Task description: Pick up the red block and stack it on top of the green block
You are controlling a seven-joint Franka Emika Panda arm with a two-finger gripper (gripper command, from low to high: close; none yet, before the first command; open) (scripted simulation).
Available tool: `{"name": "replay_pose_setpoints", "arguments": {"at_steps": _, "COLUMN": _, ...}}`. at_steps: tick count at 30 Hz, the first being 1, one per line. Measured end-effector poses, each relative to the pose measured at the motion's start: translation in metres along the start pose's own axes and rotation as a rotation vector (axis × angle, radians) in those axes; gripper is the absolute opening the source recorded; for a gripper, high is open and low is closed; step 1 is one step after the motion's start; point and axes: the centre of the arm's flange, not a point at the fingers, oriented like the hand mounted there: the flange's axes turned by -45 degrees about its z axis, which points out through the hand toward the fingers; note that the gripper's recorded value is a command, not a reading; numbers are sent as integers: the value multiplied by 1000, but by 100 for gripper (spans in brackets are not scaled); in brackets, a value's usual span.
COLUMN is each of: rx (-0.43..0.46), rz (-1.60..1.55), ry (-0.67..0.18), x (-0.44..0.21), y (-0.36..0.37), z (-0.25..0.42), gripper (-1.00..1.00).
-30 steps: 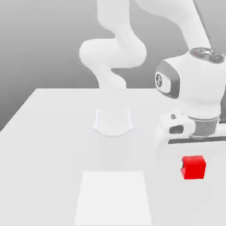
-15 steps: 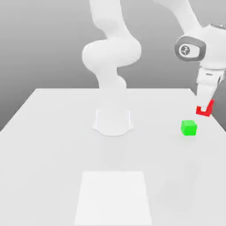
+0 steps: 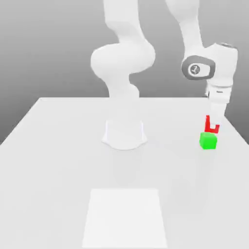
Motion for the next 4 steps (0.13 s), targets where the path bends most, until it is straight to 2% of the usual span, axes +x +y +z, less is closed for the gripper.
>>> {"name": "replay_pose_setpoints", "arguments": {"at_steps": 2, "rx": 3, "rz": -2, "ry": -2, "x": -1, "y": -1, "z": 9, "gripper": -100}}
{"name": "replay_pose_setpoints", "arguments": {"at_steps": 3, "rx": 5, "rz": 1, "ry": -3, "x": -2, "y": -1, "z": 12, "gripper": 100}}
{"name": "replay_pose_setpoints", "arguments": {"at_steps": 4, "rx": 5, "rz": -3, "ry": -3, "x": -2, "y": -2, "z": 12, "gripper": 100}}
